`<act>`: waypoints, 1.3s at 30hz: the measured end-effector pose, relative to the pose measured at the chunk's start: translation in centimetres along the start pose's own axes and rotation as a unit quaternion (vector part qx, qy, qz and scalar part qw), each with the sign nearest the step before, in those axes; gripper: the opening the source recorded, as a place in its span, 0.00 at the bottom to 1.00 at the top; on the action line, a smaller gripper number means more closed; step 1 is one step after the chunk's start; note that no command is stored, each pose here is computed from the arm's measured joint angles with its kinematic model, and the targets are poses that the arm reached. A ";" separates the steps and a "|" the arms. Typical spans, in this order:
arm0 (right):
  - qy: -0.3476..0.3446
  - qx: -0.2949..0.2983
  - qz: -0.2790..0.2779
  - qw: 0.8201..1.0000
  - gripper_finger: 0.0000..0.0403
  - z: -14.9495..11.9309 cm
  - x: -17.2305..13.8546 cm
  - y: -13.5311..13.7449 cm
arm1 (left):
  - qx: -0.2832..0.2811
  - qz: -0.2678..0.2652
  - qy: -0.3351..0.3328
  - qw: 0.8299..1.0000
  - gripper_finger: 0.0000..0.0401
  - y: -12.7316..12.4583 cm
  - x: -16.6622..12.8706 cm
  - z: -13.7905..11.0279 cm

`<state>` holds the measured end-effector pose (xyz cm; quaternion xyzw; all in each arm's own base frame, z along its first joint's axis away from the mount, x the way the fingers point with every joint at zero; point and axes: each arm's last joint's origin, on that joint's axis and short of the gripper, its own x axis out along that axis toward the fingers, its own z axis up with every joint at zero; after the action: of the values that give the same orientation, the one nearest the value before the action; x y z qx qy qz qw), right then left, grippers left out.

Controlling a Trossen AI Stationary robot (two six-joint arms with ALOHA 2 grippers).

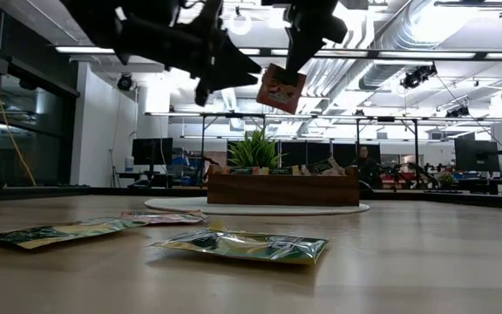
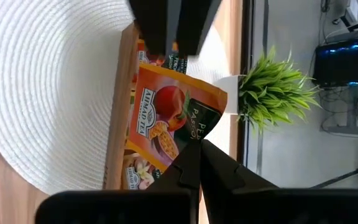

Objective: Pick & Place Tea
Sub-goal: Put the orange tea bag into the left section of the wooden organizer

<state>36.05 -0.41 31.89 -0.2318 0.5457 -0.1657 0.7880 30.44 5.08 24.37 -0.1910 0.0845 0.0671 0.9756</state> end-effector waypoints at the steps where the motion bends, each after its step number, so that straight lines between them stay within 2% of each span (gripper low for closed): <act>1: -0.001 0.001 0.003 1.000 0.00 0.0 0.0 0.0 | 0.000 -0.002 0.002 1.000 0.28 0.0 0.4 0.0; 10: -0.005 0.016 0.027 1.000 0.00 0.0 0.0 0.1 | 0.023 -0.018 0.002 1.000 0.28 -0.3 2.4 0.9; 17: -0.006 0.019 0.030 0.999 0.00 0.0 0.0 0.2 | 0.056 -0.014 -0.001 0.998 0.28 -0.6 2.5 1.7; 24: -0.007 0.020 0.030 0.999 0.00 0.1 0.0 0.2 | 0.061 -0.011 0.020 0.998 0.28 -0.5 2.5 1.3; 34: -0.011 0.022 0.030 0.999 0.00 0.1 0.0 0.1 | 0.070 0.000 0.014 0.997 0.28 -0.4 2.5 1.4; 39: -0.012 0.023 0.030 0.999 0.00 0.2 0.0 0.1 | 0.075 0.000 0.015 0.997 0.21 -0.4 2.5 1.4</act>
<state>36.21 -0.27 31.87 -0.1993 0.5393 -0.1521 0.8039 33.19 5.48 25.31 -0.1184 0.1034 0.0575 0.9859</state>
